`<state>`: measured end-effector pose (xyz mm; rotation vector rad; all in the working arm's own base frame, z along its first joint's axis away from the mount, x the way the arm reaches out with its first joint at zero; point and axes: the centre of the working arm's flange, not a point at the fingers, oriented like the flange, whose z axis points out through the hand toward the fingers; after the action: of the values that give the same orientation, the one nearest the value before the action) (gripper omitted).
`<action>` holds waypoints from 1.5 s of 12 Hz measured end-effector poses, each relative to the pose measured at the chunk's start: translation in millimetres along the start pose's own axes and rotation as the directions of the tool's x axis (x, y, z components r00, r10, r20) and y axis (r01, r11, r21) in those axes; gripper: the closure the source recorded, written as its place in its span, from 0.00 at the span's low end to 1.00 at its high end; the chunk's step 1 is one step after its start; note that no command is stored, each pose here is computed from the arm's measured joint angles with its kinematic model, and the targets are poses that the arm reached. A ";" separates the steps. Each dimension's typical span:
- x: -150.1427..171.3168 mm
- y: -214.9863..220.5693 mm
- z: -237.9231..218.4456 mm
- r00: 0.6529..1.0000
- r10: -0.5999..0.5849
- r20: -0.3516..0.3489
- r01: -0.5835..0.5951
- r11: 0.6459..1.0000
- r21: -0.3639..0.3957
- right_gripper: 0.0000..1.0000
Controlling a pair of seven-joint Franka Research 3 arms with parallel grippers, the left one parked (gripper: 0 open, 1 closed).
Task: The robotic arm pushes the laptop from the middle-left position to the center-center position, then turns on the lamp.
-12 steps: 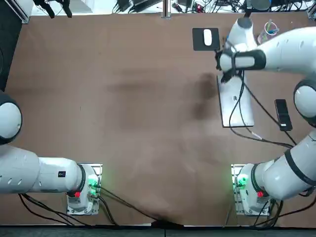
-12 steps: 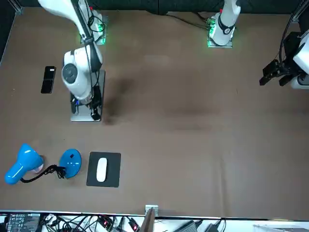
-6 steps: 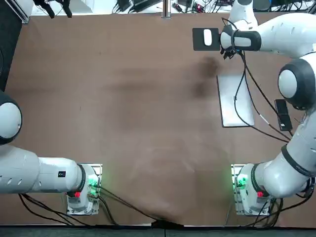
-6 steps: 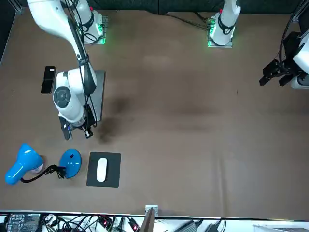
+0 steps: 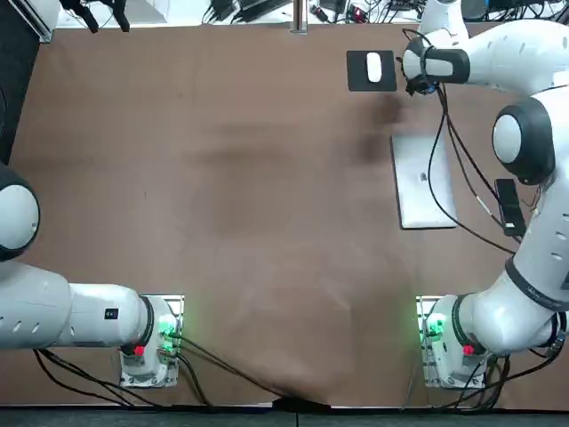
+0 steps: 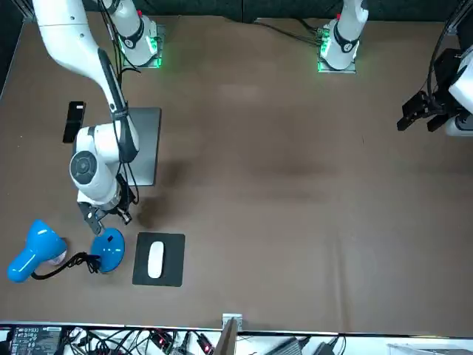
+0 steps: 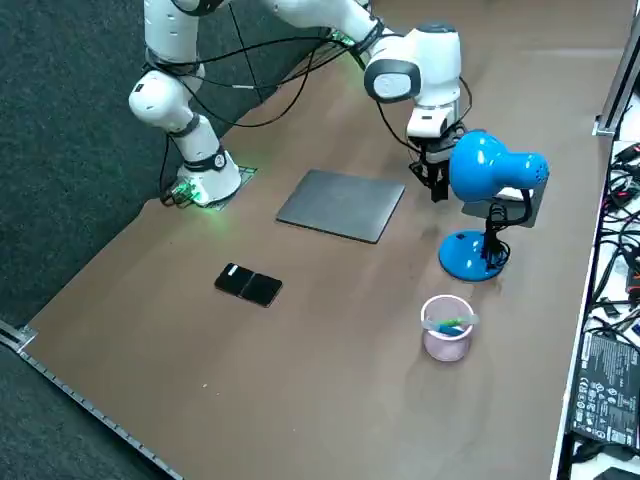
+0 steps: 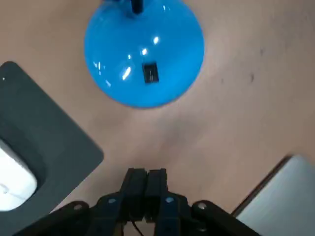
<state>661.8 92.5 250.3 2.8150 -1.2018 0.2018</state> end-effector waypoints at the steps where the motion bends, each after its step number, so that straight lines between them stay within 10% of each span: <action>1: 8.2 3.4 1.7 1.000 -0.029 -0.003 0.029 1.000 0.001 0.98; 18: 71.5 12.2 41.1 0.987 -0.132 -0.095 0.138 0.989 0.060 0.98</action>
<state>705.8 28.2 220.5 2.8947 -0.9993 0.3633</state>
